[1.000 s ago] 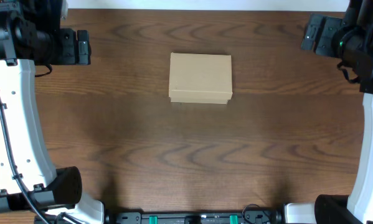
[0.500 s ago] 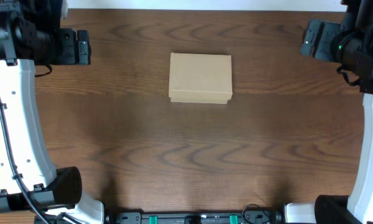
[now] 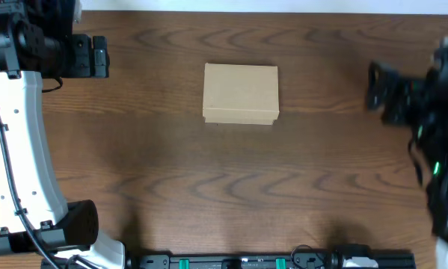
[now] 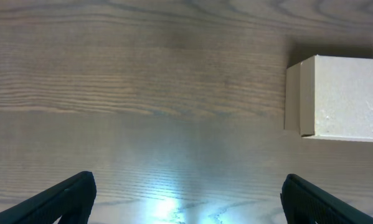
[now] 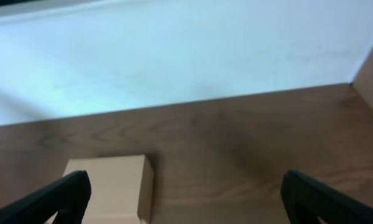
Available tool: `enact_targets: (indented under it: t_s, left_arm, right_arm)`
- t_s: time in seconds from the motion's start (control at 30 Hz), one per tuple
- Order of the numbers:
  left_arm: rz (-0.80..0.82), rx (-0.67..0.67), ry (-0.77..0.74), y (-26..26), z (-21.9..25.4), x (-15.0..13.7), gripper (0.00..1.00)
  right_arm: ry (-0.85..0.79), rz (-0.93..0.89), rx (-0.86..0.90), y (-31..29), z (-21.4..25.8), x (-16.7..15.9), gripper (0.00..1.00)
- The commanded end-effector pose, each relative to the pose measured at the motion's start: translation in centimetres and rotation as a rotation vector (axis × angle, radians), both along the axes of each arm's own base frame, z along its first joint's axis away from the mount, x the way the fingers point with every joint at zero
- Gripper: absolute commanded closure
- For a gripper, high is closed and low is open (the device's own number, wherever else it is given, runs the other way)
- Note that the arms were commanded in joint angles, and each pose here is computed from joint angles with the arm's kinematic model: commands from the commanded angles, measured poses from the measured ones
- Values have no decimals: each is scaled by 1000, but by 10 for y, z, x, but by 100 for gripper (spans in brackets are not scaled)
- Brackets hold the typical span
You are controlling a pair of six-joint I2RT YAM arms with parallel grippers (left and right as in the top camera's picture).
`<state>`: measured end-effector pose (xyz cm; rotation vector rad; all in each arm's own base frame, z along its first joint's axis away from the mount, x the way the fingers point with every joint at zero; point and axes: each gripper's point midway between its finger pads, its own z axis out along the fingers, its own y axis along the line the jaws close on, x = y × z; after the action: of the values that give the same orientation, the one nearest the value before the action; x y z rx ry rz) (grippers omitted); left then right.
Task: Pack container
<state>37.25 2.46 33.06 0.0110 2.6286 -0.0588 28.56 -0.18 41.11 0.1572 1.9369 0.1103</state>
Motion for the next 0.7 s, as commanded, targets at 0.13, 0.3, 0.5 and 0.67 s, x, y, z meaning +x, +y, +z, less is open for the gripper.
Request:
enact_targets:
  t_s: [0.13, 0.3, 0.5, 0.67]
  left_arm:
    - [1, 1, -12, 0, 5, -2, 4]
    - [1, 1, -12, 0, 5, -3, 4]
    - [1, 1, -12, 0, 5, -2, 4]
    - [1, 1, -12, 0, 5, -3, 4]
  right_arm:
    - [22, -9, 63, 3, -83, -34, 1]
    - [-6, -8, 61, 3, -132, -49, 1]
    - [-39, -7, 61, 3, -186, -56, 1]
    - [-65, -7, 60, 3, -220, -60, 1]
